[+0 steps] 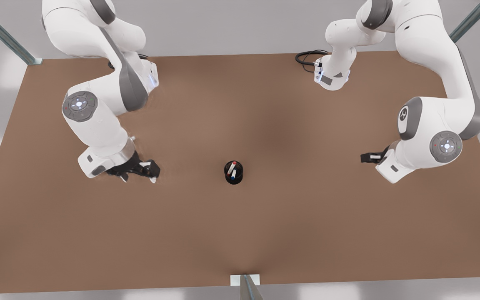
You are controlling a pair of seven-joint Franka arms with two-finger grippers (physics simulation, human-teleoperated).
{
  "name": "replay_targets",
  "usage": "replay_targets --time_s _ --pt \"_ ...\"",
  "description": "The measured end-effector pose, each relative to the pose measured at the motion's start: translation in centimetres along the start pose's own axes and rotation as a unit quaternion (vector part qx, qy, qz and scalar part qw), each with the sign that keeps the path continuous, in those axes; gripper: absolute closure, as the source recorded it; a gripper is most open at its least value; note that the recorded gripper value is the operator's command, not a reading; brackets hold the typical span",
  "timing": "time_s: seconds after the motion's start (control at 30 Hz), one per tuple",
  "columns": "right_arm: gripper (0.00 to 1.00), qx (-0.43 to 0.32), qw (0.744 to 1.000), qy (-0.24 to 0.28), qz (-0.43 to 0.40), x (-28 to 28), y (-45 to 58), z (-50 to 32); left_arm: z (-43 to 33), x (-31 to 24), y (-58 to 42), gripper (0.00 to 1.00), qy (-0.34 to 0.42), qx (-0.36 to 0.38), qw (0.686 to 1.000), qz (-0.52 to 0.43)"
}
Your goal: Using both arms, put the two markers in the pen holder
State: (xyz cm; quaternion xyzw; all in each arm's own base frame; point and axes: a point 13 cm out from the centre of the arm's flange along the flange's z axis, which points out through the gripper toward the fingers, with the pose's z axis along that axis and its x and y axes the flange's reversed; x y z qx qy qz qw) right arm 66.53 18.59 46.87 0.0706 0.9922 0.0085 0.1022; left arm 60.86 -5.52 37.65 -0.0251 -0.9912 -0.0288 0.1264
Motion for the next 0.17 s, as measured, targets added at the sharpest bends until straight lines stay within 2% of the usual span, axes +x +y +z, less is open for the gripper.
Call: replay_targets --time_s 0.07,0.17 --pt "0.00 0.038 0.998 0.013 0.040 0.4 -7.6 -1.5 -0.1 -0.3 -0.3 0.00 -0.006 0.000 1.000 0.003" --pt "0.00 0.043 0.996 0.052 0.065 -0.3 -14.4 -0.4 -0.2 -0.6 -0.8 0.00 -0.012 0.000 1.000 0.007"
